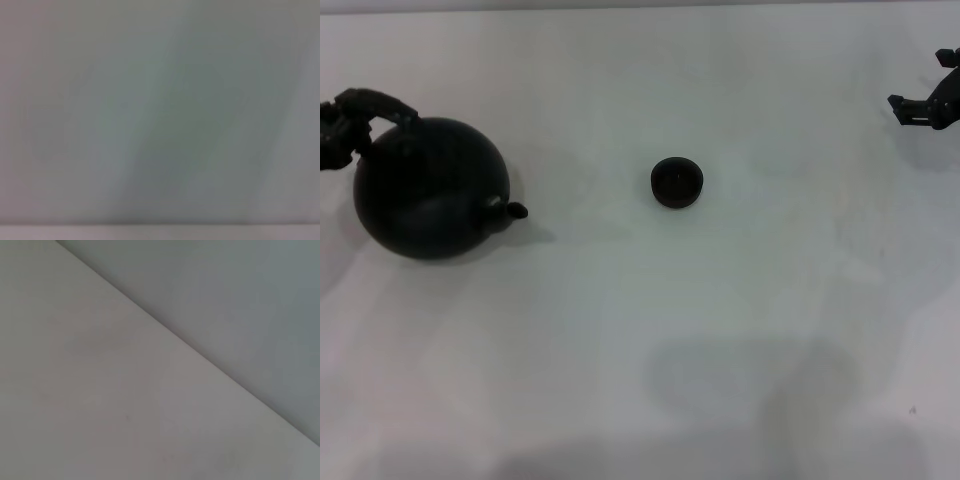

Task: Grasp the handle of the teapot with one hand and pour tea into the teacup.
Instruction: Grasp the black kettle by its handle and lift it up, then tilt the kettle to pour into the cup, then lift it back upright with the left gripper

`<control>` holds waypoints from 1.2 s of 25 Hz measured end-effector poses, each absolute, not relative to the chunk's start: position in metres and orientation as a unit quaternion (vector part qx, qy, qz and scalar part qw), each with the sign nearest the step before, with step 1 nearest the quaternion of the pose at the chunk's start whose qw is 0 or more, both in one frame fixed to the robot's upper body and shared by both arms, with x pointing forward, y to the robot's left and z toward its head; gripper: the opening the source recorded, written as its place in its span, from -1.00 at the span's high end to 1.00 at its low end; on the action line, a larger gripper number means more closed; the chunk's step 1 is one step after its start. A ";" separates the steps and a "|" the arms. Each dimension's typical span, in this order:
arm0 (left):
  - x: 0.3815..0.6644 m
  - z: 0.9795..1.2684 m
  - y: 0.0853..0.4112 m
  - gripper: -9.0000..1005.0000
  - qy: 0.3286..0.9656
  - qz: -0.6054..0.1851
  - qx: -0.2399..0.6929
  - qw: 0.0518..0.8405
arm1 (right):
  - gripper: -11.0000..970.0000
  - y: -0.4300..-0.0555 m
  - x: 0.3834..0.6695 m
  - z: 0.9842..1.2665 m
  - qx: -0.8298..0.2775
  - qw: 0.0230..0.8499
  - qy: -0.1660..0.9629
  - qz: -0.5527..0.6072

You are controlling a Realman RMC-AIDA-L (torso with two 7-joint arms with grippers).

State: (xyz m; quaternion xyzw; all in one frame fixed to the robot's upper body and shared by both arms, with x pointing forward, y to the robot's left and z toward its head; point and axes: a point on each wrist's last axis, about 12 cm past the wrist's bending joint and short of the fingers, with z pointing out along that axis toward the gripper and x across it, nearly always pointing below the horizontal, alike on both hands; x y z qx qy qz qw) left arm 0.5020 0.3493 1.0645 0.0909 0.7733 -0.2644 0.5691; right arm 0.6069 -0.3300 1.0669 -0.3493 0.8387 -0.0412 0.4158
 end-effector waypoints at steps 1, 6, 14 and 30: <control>0.505 1.067 0.348 0.54 0.770 -0.266 0.093 0.572 | -0.79 -0.330 0.607 1.067 -0.349 0.416 0.839 -0.041; 0.519 1.080 0.344 0.54 0.758 -0.269 0.107 0.584 | -0.79 -0.329 0.608 1.068 -0.340 0.423 0.839 -0.036; 0.551 1.102 0.335 0.54 0.765 -0.249 0.137 0.578 | -0.79 -0.324 0.610 1.077 -0.318 0.455 0.832 -0.005; 0.612 1.138 0.291 0.56 0.804 -0.204 0.211 0.517 | -0.76 -0.304 0.595 1.092 -0.320 0.539 0.769 0.126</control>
